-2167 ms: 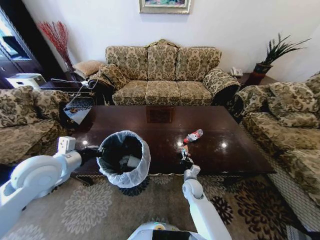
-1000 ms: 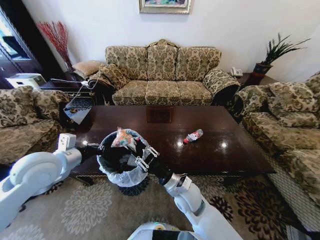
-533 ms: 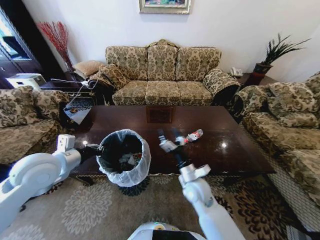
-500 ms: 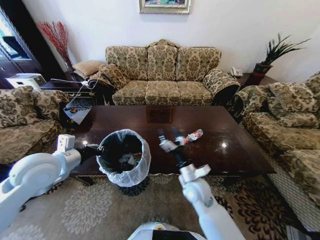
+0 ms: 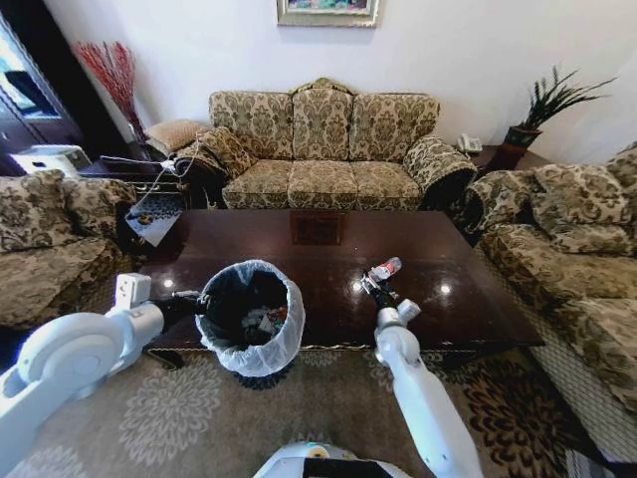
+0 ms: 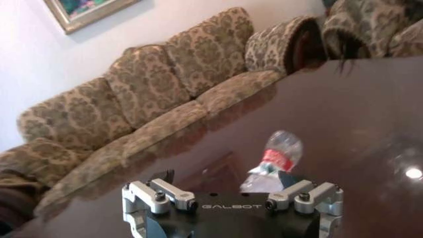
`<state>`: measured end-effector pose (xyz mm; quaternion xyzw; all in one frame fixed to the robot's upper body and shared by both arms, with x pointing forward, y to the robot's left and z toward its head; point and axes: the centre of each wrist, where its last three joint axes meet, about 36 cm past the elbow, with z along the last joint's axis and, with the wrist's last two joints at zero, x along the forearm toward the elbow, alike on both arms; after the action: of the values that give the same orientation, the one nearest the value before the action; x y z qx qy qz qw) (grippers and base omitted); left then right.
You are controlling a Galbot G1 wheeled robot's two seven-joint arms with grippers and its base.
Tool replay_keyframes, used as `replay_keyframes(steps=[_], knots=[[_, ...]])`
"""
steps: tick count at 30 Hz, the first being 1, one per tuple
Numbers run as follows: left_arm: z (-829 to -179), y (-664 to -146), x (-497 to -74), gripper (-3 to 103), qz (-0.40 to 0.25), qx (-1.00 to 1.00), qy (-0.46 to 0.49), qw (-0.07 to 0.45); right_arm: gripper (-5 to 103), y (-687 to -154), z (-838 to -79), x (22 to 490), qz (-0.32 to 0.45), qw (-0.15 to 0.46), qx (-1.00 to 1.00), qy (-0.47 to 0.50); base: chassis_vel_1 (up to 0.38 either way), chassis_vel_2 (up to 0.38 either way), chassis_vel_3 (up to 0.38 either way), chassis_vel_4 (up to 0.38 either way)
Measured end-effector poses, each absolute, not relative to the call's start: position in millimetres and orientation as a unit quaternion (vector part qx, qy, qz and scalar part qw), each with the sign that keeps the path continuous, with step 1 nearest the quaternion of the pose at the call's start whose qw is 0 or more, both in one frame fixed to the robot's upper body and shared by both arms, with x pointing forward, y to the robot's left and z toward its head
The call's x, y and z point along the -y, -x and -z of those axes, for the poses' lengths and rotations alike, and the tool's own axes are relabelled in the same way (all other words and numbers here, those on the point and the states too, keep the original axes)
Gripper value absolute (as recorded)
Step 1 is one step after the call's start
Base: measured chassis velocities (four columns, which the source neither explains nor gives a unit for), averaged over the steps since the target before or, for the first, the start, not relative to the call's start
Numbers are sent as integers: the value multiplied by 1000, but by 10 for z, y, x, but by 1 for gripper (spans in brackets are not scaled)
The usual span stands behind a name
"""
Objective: Move to the front of the table and place the trash on the table into the trash bin.
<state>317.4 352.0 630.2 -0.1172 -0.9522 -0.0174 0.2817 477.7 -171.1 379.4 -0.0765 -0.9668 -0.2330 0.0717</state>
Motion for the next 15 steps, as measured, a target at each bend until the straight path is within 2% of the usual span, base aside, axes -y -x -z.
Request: replay_keyframes(steps=[2, 7, 15], knots=[[-6301, -3172, -3519, 0, 17, 952, 117, 282, 100, -4791, -3795, 1703, 231, 72, 967, 78, -83, -82, 68, 105], [-6262, -3130, -3506, 0, 12, 952, 116, 281, 100, -5224, -3855, 1534, 226, 101, 960, 128, -43, -46, 18, 25], [-6255, -3125, -3514, 0, 11, 953, 115, 280, 100, -5224, -3827, 1463, 232, 94, 963, 101, 9, 13, 1, 1]])
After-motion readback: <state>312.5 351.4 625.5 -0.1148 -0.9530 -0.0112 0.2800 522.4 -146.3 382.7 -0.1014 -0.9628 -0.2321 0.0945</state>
